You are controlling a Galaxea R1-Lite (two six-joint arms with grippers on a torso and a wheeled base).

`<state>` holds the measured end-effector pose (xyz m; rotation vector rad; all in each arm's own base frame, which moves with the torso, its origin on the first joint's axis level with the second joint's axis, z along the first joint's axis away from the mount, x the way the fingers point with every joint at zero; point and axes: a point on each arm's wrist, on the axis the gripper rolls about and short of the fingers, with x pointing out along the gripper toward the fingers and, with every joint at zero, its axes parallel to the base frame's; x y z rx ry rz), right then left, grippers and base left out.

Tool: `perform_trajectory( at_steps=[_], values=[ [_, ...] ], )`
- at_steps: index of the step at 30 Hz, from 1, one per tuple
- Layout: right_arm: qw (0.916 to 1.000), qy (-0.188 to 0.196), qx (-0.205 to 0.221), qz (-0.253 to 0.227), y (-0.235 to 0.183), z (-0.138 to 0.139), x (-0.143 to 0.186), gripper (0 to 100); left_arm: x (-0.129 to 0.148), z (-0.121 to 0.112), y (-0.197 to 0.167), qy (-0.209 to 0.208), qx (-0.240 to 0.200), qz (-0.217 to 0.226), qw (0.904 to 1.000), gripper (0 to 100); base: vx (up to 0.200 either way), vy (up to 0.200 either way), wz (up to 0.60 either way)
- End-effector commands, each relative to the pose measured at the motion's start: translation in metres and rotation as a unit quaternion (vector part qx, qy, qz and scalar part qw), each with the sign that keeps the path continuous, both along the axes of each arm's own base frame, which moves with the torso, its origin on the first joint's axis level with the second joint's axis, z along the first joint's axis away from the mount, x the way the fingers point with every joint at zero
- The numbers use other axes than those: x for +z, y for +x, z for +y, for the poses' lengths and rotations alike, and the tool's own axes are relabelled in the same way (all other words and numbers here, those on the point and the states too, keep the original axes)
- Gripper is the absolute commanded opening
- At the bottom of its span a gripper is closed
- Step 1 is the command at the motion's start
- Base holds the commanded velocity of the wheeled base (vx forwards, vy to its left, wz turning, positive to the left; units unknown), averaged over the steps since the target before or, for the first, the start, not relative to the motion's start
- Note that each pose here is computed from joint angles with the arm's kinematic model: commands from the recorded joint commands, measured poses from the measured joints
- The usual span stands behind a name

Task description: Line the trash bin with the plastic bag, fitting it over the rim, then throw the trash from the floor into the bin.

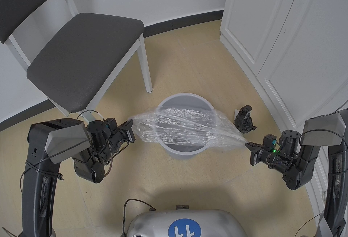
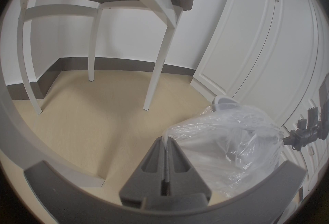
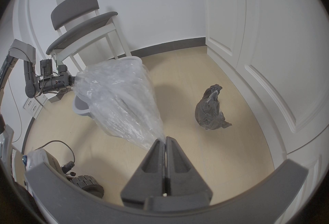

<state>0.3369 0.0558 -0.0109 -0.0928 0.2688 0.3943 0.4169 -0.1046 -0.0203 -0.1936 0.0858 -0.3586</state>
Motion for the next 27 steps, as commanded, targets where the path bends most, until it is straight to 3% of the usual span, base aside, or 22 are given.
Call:
perform_trajectory(
  at_steps=[1, 17, 27],
  values=[
    [1.0000, -0.001, -0.002, -0.003, 0.002, -0.001, -0.004, 0, -0.012, 0.002, 0.002, 0.002, 0.003, 0.010, 0.9999, 0, 0.000, 0.000, 0.00],
    [0.9999, -0.011, -0.006, -0.011, 0.001, -0.006, 0.000, 0, -0.005, 0.009, -0.001, 0.006, 0.000, 0.008, 1.0000, 0, 0.000, 0.000, 0.00],
    [0.9993, -0.027, 0.012, -0.021, -0.017, -0.005, 0.019, 0, 0.010, 0.019, -0.023, 0.016, -0.033, 0.024, 0.9990, 0, 0.000, 0.000, 0.00]
  ],
)
